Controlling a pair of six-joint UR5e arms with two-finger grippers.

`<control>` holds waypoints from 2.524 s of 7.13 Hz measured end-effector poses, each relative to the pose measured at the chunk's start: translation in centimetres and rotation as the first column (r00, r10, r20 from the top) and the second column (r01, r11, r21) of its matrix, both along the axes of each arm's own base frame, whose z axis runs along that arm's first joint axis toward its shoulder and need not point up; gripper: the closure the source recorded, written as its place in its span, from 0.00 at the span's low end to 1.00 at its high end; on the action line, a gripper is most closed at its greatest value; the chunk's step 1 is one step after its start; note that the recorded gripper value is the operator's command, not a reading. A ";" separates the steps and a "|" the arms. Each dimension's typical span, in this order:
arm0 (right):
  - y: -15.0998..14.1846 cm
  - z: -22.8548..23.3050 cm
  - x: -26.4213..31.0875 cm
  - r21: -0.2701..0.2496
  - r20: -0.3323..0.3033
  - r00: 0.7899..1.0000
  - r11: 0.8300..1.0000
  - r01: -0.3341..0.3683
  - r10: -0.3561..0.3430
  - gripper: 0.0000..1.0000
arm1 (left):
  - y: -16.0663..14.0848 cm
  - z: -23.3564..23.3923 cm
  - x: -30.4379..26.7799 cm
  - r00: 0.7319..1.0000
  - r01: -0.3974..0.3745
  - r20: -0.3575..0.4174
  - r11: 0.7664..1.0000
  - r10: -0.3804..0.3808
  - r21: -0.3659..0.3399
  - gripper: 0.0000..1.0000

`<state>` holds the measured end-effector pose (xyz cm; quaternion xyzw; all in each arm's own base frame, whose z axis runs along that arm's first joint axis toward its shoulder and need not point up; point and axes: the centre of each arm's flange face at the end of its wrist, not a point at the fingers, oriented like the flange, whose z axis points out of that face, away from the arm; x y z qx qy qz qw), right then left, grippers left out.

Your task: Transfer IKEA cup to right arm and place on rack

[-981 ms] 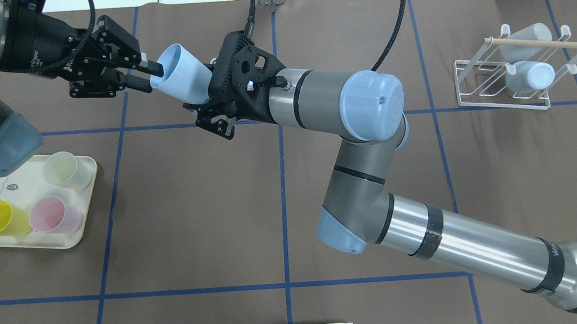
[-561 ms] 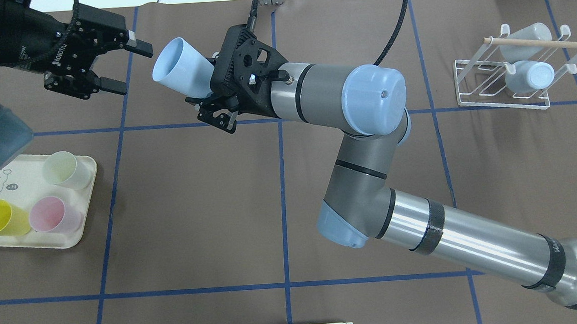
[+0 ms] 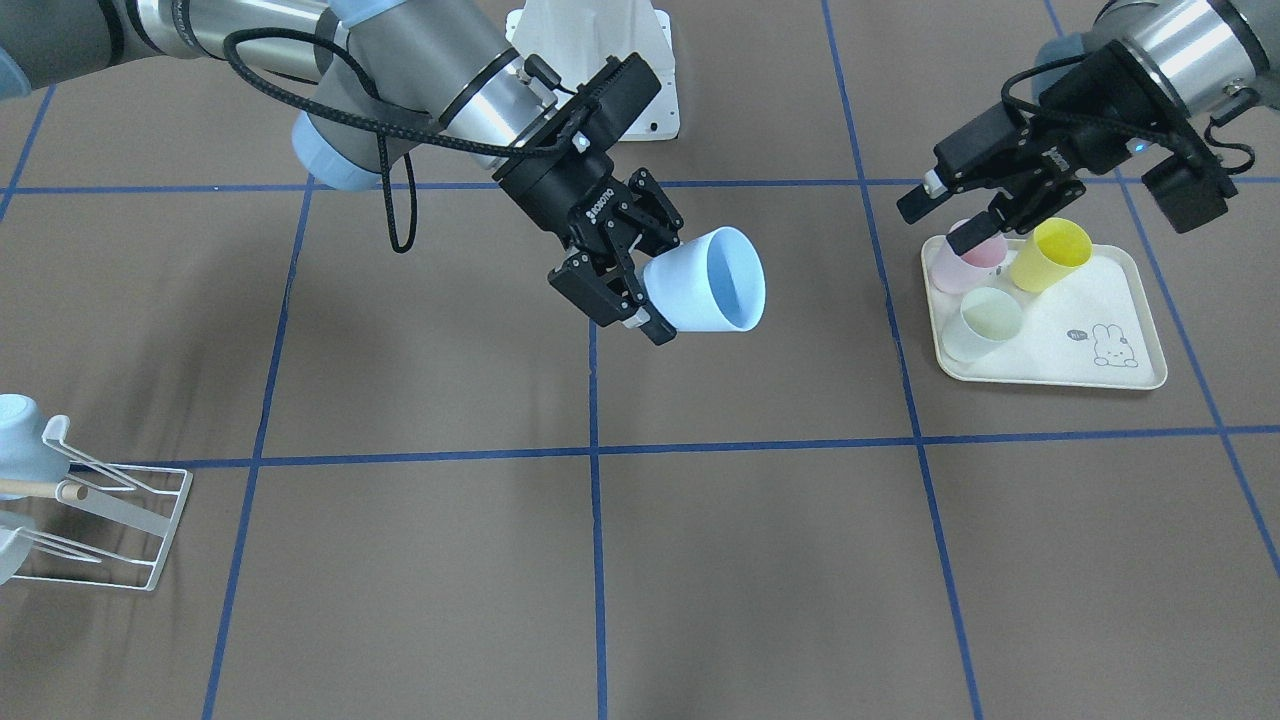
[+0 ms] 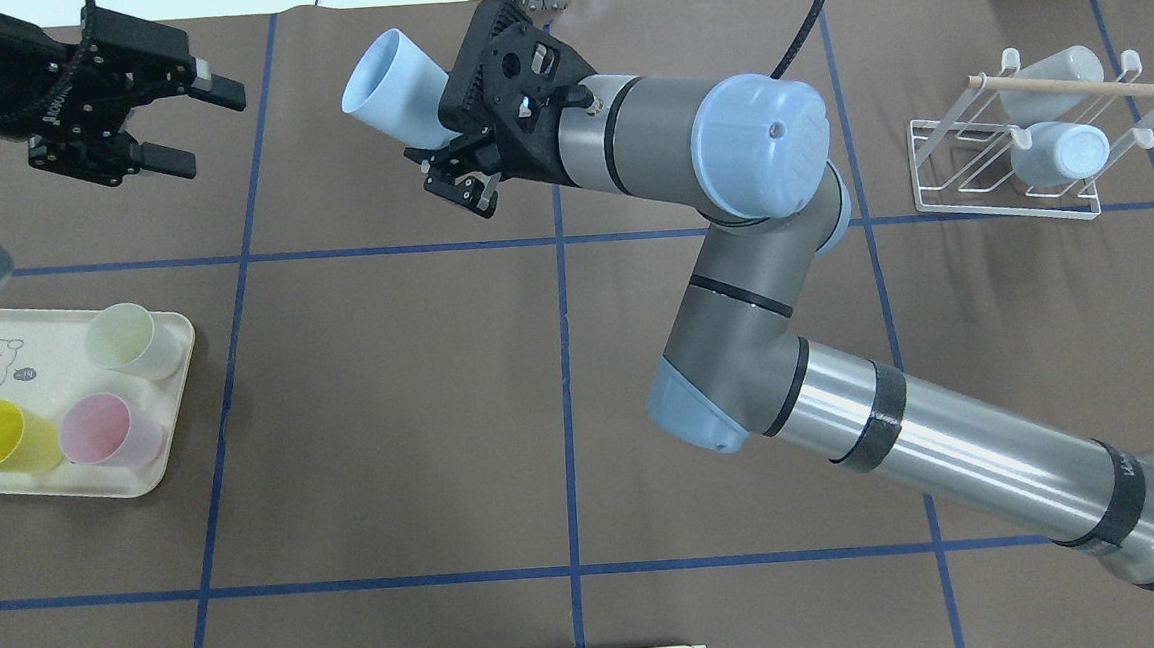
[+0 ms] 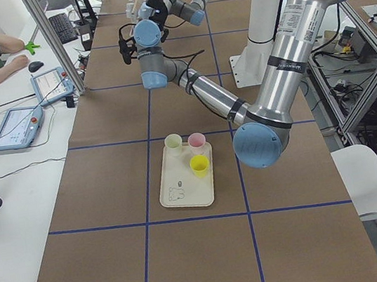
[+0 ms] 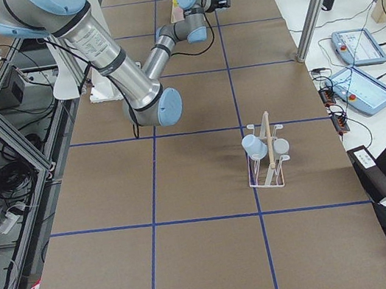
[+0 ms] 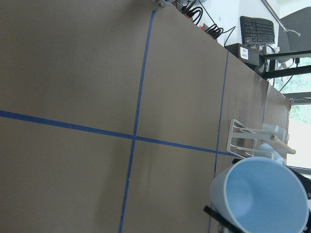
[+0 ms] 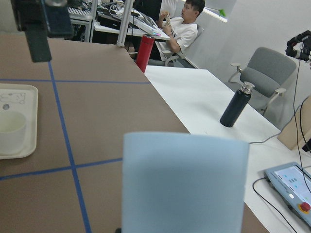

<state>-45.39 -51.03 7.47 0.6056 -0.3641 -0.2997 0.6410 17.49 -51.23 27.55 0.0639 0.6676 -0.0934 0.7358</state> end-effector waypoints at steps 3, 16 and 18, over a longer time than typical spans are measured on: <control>-4.5 1.2 4.8 -0.107 -0.259 0.963 0.989 -0.099 0.069 0.55 | -0.6 7.1 -3.9 0.983 0.060 0.166 0.992 -0.078 0.108 0.00; -5.3 25.7 26.6 -0.046 -0.998 0.037 0.995 0.088 -0.049 0.53 | -0.4 14.7 -5.5 0.945 0.036 0.314 0.984 -0.089 0.172 0.00; -3.8 29.5 25.3 -0.087 -0.995 -0.053 0.991 0.100 -0.082 0.53 | -0.4 14.5 -5.5 0.946 0.037 0.311 0.985 -0.089 0.171 0.00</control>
